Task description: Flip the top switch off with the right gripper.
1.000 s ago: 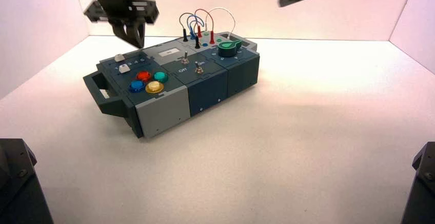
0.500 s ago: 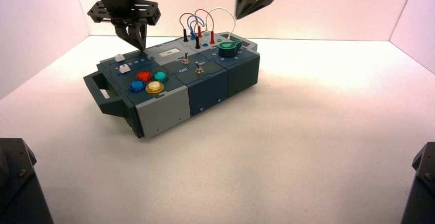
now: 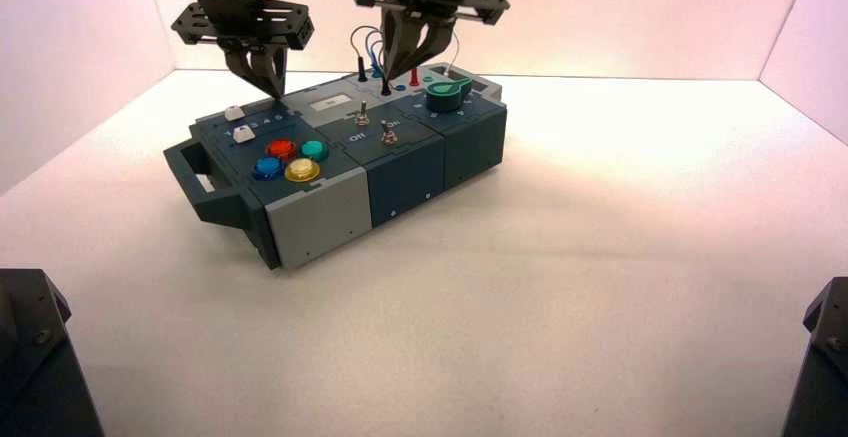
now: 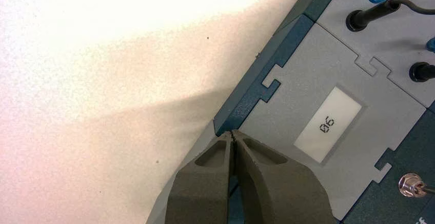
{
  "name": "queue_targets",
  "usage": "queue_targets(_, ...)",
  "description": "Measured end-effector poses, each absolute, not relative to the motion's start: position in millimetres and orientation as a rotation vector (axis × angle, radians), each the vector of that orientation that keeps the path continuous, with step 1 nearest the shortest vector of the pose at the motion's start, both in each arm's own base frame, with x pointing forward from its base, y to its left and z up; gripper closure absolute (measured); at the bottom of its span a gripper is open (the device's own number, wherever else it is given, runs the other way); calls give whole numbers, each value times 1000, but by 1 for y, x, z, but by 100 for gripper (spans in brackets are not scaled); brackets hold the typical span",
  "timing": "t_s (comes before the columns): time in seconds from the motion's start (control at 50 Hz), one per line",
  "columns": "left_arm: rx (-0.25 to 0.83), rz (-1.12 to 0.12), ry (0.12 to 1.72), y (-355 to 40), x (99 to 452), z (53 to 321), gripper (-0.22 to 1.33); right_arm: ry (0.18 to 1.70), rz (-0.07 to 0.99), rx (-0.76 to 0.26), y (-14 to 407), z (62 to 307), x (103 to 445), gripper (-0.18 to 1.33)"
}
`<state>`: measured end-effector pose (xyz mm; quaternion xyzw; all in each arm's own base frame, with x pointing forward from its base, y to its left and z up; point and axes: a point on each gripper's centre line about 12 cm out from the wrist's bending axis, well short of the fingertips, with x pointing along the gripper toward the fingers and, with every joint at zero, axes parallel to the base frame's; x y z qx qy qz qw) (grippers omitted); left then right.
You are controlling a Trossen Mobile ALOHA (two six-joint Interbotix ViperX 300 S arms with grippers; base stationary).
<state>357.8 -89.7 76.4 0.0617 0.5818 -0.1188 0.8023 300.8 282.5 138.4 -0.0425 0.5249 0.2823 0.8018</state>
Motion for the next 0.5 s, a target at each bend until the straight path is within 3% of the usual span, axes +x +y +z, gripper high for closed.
queue_targets(0.5, 134, -255, 1248, -89, 358, 76, 128, 1144, 594, -96, 295, 115, 314, 129)
